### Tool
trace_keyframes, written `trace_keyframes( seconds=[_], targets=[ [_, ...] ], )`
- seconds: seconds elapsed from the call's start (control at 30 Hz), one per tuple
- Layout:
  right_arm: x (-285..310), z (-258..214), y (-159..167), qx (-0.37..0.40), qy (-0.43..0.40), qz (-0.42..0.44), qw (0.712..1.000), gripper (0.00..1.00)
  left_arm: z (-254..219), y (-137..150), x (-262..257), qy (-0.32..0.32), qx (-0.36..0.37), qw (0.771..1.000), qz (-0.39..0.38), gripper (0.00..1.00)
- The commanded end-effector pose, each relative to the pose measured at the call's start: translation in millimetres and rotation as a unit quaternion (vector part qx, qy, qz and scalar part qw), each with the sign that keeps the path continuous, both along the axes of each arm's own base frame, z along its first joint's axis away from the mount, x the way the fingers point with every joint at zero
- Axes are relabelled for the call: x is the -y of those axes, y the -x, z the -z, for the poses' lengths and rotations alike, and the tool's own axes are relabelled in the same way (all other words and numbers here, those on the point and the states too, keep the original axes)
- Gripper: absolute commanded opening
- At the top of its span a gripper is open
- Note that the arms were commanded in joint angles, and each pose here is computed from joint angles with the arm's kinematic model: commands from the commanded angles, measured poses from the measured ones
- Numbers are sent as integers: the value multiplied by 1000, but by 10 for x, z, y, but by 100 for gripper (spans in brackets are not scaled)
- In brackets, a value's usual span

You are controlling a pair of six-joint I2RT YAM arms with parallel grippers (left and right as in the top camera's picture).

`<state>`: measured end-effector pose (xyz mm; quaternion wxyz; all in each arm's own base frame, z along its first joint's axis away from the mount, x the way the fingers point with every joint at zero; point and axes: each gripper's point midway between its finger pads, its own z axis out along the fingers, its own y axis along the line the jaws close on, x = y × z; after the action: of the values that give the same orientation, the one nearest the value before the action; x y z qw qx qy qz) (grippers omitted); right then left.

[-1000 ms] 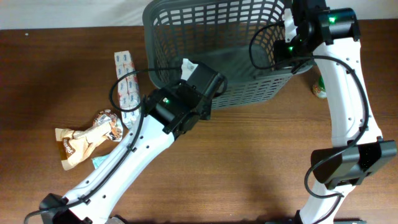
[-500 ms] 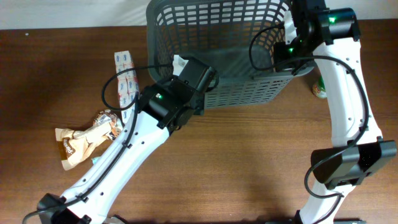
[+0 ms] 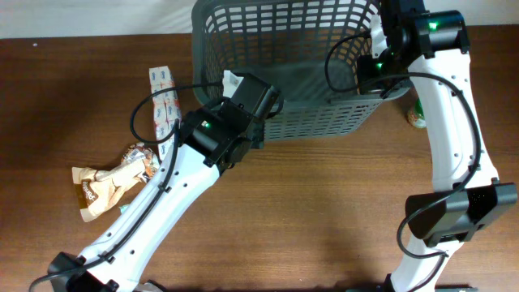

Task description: Pack container

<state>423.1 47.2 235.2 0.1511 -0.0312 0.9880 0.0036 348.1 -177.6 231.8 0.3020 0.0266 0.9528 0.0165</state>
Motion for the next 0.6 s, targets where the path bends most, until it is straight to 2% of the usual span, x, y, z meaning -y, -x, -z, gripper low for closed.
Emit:
trace_keyframes(
  seconds=[0.0,0.3,0.33,0.4,0.43,0.57],
  targets=[
    [-1,47,9,-9,8,2,1000,4,-49,-54,-71,-6,13,1000,-16,2],
    [-27,47,14,-9,8,-1,1000,4,-48,-52,-70,-6,12,1000,-16,2],
    [-32,47,13,-9,8,-1,1000,4,-48,-52,-70,-6,12,1000,-16,5],
    [-52,44,6,-7,7,-3,1000,4,-48,-52,-70,-6,12,1000,-16,24],
    [-59,41,-3,-5,7,-4,1000,5,-48,-52,-70,-6,12,1000,-16,28],
    [-91,32,-30,2,6,-7,1000,8,-48,-52,-70,-6,12,1000,-16,28]
  ],
)
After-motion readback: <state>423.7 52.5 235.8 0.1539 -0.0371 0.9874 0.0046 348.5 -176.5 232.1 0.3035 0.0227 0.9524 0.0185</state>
